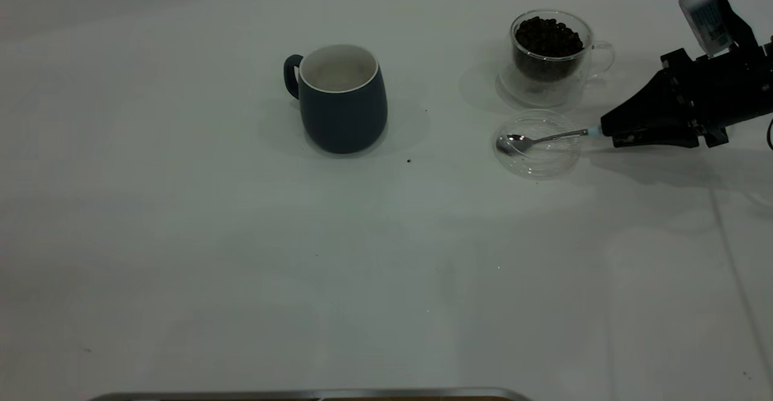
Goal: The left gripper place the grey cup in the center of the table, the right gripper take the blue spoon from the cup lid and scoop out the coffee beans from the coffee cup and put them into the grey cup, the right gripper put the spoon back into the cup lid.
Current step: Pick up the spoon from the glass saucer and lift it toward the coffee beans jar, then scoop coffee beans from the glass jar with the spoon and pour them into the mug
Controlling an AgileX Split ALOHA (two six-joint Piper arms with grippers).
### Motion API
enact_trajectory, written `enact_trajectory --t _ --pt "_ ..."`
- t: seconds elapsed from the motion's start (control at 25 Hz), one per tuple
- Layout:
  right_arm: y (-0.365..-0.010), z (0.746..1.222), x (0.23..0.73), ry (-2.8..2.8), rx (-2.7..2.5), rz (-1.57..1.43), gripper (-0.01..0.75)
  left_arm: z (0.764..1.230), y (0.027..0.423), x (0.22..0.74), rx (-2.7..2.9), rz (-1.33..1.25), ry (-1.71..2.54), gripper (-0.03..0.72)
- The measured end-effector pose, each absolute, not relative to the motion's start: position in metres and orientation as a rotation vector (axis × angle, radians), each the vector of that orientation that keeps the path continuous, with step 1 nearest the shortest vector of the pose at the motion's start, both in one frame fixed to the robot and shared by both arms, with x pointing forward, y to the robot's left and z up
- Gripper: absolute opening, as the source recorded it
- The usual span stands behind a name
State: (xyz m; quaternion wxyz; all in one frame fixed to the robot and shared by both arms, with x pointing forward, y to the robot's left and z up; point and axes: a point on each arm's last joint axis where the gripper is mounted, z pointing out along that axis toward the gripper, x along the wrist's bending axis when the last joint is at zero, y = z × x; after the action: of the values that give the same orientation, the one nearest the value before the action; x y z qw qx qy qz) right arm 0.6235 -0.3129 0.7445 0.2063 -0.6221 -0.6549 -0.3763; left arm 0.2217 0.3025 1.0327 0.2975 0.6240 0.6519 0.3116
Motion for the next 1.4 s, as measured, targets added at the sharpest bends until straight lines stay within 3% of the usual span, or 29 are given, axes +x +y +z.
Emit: enact_trajectory --t 0.12,0.48,0.88,1.4 --pt "-0.310 0.748 0.622 -1.806 -1.680 -1.065 0.103 1.033 0.303 0.222 1.658 0.828 1.733 0.508" --pt "-0.316 0.761 0.620 -1.882 -1.601 -1.046 0.101 1.033 0.303 0.222 1.658 0.828 1.733 0.508" --pt "-0.319 0.830 0.631 -1.963 -1.503 -1.173 0.101 1.033 0.303 0.222 1.658 0.828 1.733 0.508" --pt "-0.325 0.856 0.664 -1.692 -1.887 -1.255 0.101 1.033 0.303 0.222 1.660 0.829 1.731 0.508"
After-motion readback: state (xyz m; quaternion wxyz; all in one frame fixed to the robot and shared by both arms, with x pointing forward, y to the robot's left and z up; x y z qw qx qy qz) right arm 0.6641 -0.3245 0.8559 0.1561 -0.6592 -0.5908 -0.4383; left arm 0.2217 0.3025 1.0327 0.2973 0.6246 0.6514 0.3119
